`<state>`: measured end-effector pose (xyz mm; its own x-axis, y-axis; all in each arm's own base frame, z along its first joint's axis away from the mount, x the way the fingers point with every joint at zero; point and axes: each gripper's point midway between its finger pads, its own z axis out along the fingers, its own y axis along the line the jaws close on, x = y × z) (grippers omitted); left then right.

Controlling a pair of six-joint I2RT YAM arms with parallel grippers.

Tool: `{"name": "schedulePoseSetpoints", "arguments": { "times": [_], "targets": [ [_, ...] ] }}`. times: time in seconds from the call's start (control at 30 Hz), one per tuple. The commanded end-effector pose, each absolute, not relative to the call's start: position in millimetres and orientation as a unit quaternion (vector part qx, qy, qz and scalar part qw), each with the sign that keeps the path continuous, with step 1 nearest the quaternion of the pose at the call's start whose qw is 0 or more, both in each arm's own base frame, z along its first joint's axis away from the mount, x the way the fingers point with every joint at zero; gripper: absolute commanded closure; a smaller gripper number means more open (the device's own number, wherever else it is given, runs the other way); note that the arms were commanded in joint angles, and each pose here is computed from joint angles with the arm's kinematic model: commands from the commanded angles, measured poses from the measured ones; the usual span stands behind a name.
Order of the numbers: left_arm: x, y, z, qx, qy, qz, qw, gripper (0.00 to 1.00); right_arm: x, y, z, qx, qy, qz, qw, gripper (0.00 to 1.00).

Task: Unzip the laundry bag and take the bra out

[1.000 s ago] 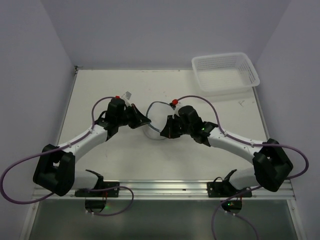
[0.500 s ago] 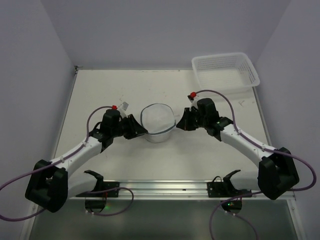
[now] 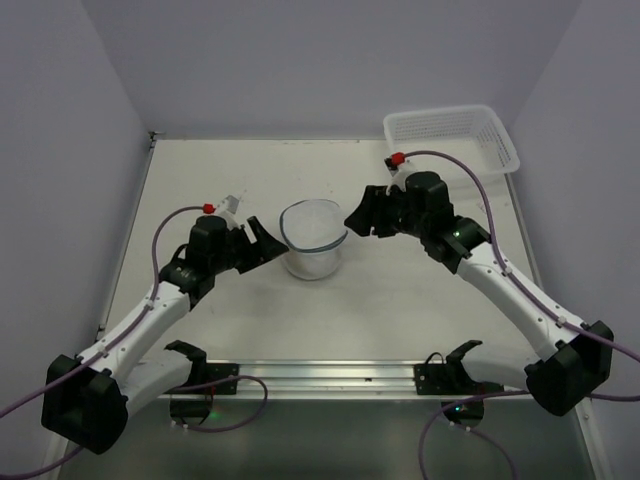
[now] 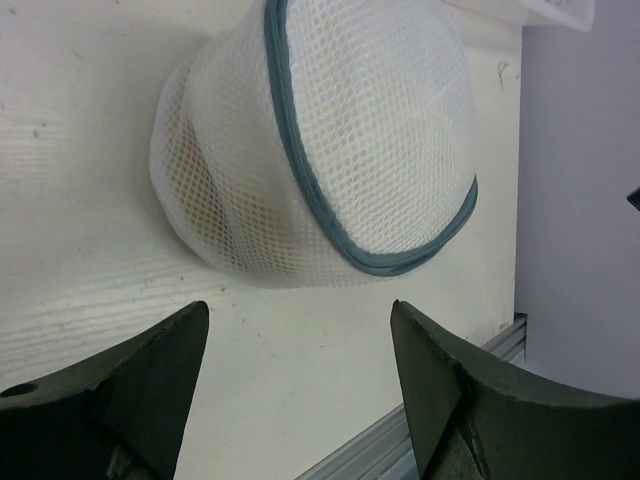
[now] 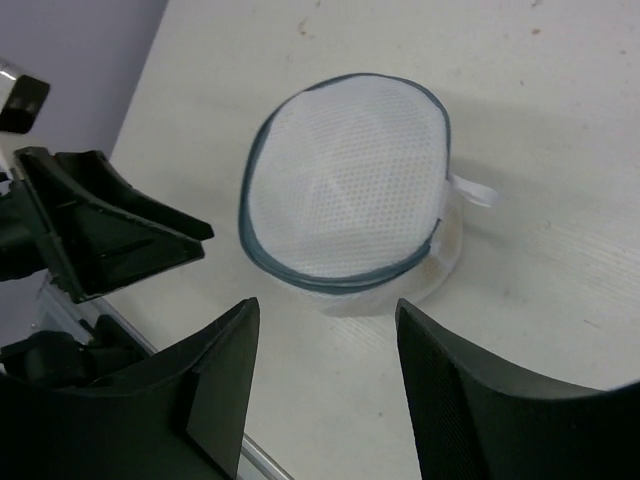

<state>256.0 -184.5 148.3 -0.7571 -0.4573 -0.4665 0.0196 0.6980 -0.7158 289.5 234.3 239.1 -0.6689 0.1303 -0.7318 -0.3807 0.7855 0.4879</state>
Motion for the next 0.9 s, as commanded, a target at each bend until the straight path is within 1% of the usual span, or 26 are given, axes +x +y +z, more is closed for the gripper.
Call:
{"name": "schedulePoseSetpoints", "arguments": {
  "times": [0.0,0.1,0.17,0.3,0.43,0.47,0.5,0.53,0.6,0.7,0.83,0.87],
  "targets": [
    [268,-176,155,-0.121,0.863,-0.346,0.349,0.23,290,255,254,-0.072,0.846,0.344,0.400,0.41],
    [276,-177,151,-0.120,0.863,-0.341,0.352,0.24,302,267,235,-0.055,0.852,0.349,0.387,0.39],
    [282,-174,144,-0.122,0.868,-0.327,0.354,0.26,312,276,229,-0.050,0.846,0.359,0.392,0.39],
    [296,-173,135,-0.118,0.868,-0.315,0.366,0.32,323,285,204,-0.044,0.850,0.360,0.381,0.39],
    [303,-177,111,-0.117,0.877,-0.309,0.350,0.38,331,286,163,-0.026,0.871,0.340,0.354,0.40],
    [303,-178,105,-0.117,0.880,-0.307,0.342,0.39,330,286,148,-0.019,0.879,0.333,0.340,0.40],
    [309,-181,107,-0.113,0.874,-0.315,0.352,0.40,327,283,133,-0.005,0.886,0.330,0.325,0.41],
    [309,-183,97,-0.114,0.880,-0.312,0.340,0.40,326,281,125,0.003,0.889,0.328,0.319,0.41],
    [315,-186,91,-0.112,0.880,-0.310,0.341,0.44,320,270,97,0.034,0.903,0.315,0.291,0.42],
    [316,-188,62,-0.113,0.895,-0.289,0.320,0.49,310,258,68,0.063,0.911,0.312,0.261,0.43],
    [312,-191,32,-0.116,0.910,-0.273,0.290,0.56,300,248,48,0.077,0.916,0.315,0.237,0.43],
    [310,-192,28,-0.116,0.912,-0.271,0.285,0.60,298,247,46,0.077,0.916,0.316,0.234,0.43]
  ]
}}
